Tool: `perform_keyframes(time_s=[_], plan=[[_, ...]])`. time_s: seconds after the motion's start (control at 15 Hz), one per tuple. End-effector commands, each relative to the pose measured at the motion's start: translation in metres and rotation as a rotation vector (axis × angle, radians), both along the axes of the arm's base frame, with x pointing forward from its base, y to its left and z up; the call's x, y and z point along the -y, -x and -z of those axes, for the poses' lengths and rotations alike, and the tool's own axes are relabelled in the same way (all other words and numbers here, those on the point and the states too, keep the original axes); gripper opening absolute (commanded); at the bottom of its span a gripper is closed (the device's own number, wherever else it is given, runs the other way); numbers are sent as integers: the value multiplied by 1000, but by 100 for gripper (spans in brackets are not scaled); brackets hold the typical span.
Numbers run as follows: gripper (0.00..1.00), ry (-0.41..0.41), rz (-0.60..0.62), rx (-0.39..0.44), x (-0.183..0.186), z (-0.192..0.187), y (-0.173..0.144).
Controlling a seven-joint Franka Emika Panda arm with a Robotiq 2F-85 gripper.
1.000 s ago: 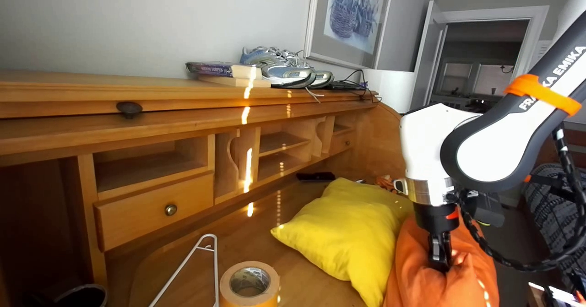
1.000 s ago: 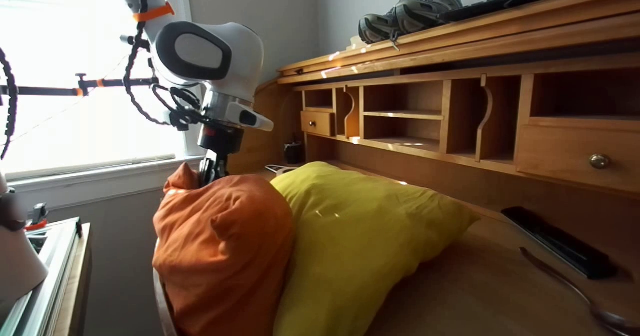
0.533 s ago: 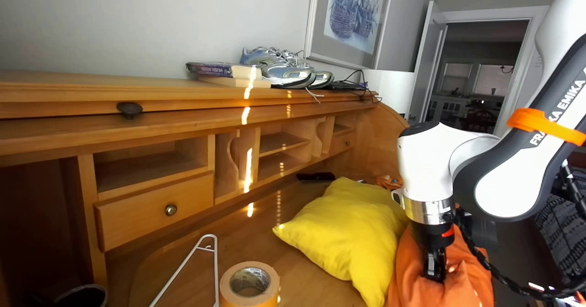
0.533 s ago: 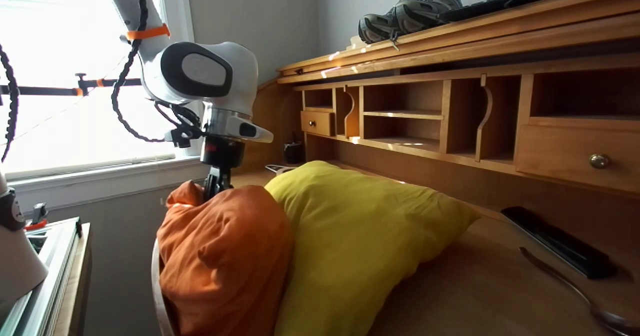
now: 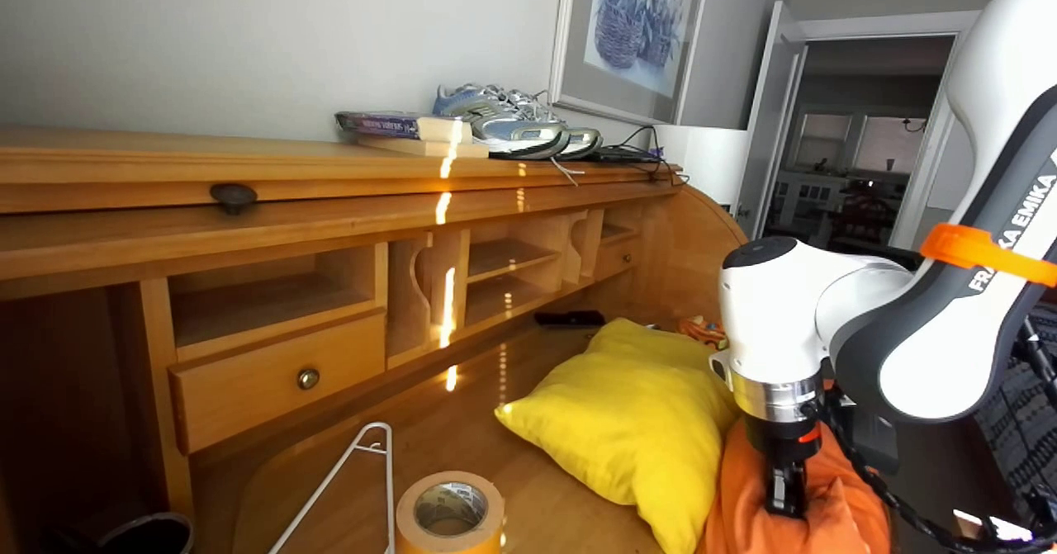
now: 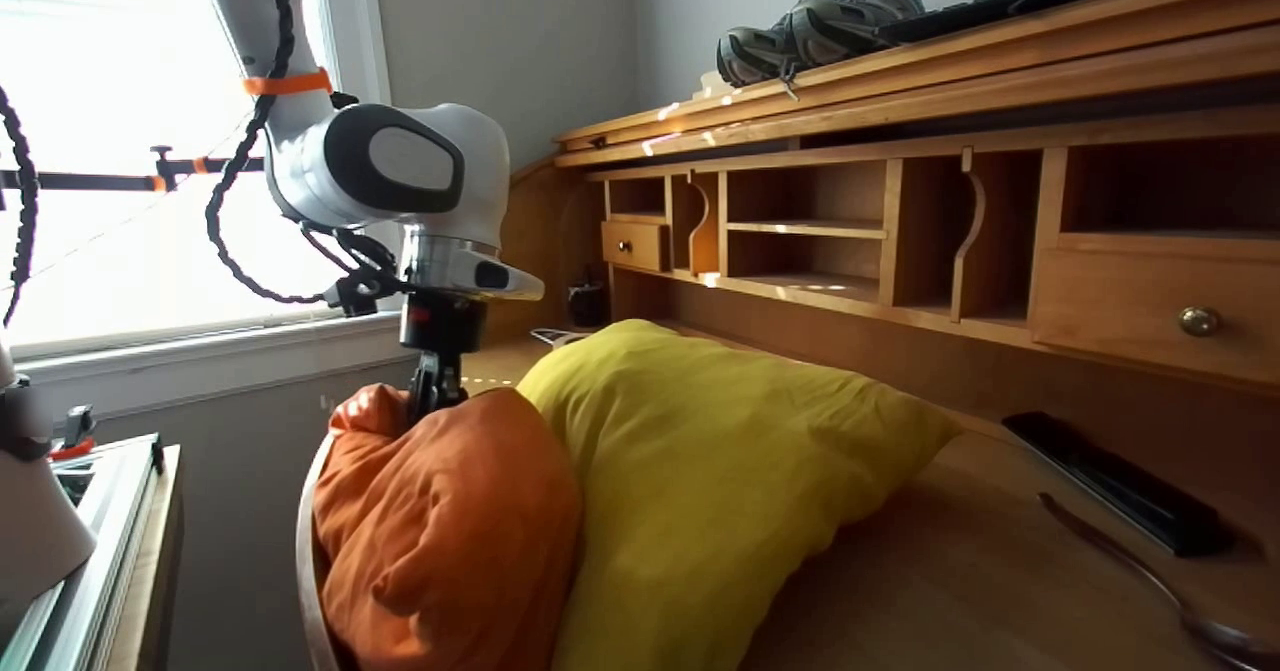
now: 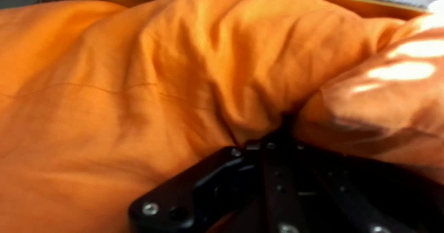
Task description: Put the orange pillow on the headrest of the chair
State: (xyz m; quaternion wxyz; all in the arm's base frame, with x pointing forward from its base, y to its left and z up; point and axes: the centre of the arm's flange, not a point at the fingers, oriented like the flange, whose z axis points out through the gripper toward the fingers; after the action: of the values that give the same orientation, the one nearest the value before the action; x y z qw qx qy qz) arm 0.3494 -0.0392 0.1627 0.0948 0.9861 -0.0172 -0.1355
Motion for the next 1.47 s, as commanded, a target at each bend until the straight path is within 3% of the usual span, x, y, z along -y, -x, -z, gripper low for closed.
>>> perform_keyframes(time_s=[0.0,0.73,1.4], plan=[[0,-8,-2,38,-7,-18,14],[0,-42,100,87,-34,-103,14],[0,116,256,33,-34,-152,46]])
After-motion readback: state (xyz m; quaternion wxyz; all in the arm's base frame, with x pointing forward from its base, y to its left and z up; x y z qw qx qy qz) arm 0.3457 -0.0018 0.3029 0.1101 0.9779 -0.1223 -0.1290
